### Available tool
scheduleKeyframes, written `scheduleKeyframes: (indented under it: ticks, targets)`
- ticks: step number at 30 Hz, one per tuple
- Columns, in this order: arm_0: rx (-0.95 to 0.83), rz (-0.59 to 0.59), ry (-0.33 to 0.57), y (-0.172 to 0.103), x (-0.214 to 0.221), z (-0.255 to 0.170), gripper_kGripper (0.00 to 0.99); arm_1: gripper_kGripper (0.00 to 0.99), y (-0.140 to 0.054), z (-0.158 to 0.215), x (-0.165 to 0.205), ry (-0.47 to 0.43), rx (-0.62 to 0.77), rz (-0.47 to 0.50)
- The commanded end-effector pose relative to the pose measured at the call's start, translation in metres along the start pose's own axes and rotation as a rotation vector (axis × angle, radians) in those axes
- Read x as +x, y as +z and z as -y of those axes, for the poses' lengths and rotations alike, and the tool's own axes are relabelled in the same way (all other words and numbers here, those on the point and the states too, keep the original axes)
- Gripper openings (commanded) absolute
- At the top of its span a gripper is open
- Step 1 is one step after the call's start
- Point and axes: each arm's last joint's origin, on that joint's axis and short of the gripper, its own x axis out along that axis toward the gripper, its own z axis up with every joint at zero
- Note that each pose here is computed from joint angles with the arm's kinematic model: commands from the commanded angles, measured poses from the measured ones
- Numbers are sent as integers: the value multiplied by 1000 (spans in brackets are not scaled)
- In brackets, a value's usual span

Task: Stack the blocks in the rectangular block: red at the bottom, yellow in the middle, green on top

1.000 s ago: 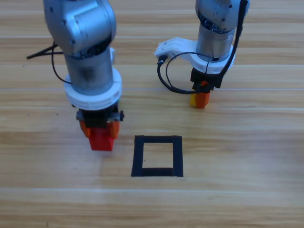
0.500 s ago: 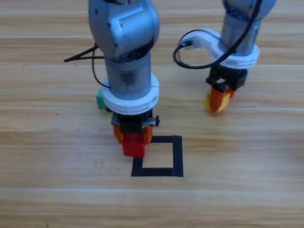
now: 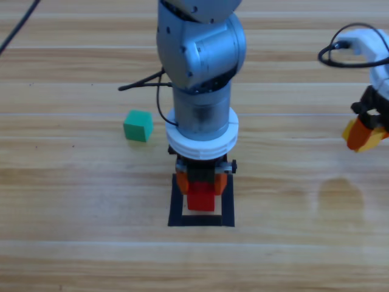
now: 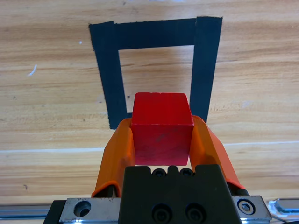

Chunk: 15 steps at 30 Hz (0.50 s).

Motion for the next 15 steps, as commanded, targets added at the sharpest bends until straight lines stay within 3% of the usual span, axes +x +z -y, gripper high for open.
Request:
scheduleKeyframes:
  ticks: [1, 5, 15]
  targets:
    - [17, -40, 45, -5, 30, 18, 26, 0, -13, -36, -22, -125, 152, 45]
    - [19, -30, 45, -3, 31, 20, 26, 0, -8, -49, -12, -70, 225, -20]
    - [23, -17, 60, -1, 36, 21, 26, 0, -7, -78, -14, 36, 276, -37]
